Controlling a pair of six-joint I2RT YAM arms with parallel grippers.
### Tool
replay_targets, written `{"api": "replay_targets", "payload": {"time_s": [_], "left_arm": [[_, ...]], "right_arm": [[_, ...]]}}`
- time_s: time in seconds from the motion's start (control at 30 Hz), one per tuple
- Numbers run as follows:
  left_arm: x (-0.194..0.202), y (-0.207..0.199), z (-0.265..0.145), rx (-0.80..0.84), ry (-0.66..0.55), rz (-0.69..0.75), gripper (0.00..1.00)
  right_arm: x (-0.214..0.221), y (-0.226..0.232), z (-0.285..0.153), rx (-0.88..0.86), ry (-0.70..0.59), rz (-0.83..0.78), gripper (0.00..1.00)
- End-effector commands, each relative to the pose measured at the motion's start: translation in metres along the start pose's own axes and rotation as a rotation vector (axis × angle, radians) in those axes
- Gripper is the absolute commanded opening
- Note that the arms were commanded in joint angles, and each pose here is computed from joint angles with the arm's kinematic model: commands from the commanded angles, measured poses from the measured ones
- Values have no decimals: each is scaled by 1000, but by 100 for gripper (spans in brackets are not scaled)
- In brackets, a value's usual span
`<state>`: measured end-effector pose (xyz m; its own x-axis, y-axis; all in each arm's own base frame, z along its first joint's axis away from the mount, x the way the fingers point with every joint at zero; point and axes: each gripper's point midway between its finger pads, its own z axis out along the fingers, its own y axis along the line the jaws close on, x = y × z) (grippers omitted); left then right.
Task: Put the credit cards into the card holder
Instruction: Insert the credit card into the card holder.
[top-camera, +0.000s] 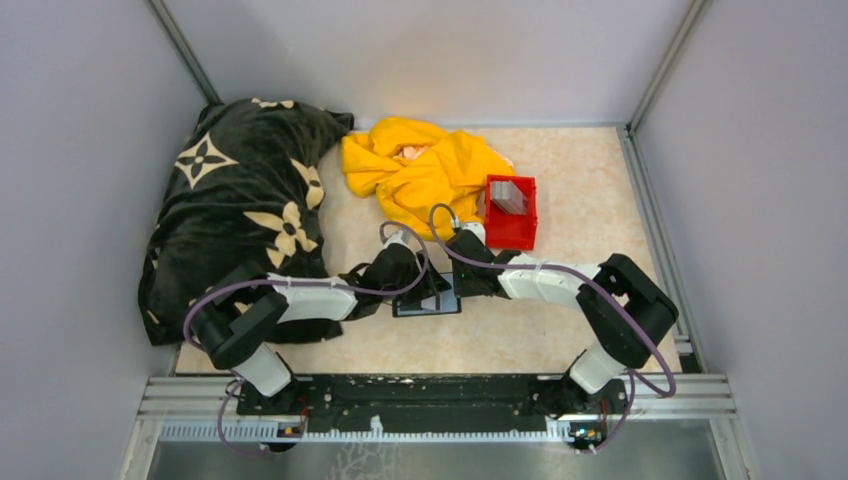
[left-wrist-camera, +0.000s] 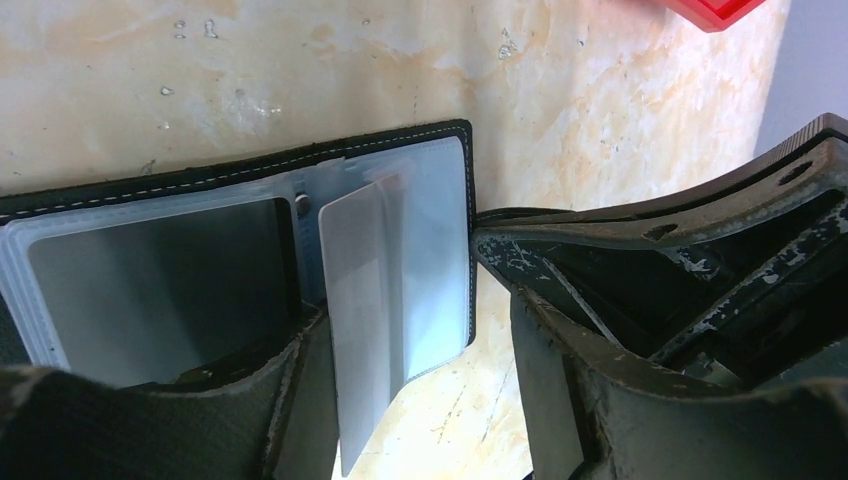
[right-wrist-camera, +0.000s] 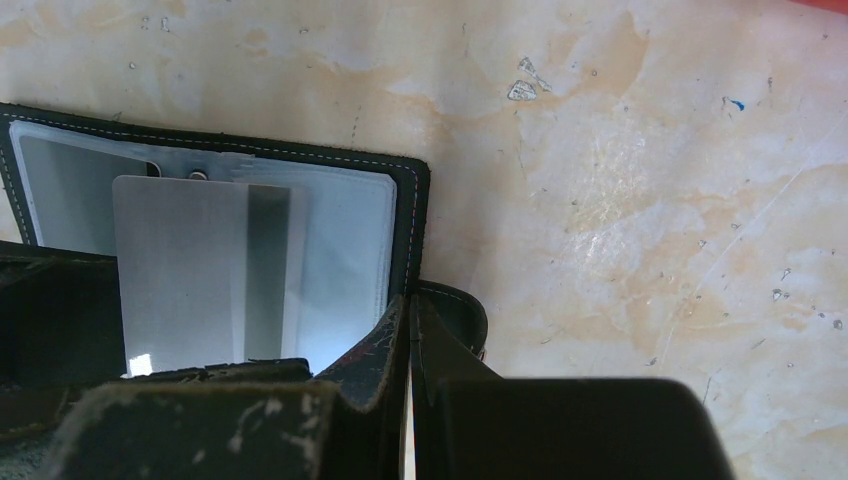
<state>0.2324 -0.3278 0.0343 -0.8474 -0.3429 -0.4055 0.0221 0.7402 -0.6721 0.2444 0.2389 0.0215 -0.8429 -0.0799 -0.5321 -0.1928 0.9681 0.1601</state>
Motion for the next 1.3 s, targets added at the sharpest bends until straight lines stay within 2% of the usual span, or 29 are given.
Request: {"api": "replay_targets", "payload": {"time_s": [0.0,0.2,0.63,0.8,1.27], "left_arm": [[46,98,-20,-374,166,104,68],[50,111,-26,-441,183,127,75],[37,116,-36,-468,101,112,76],[37,119,-39,-486,101,114,79],[37,124,-45,-511,107,120,79]], "right_arm": [[3,0,6,16,15,-28,0],[2,1,6,9,11,-29,0],[2,3,7,1,11,-29,0],[2,3,7,-1,9,-29,0],[2,3,8,-1,10,-35,0]]}}
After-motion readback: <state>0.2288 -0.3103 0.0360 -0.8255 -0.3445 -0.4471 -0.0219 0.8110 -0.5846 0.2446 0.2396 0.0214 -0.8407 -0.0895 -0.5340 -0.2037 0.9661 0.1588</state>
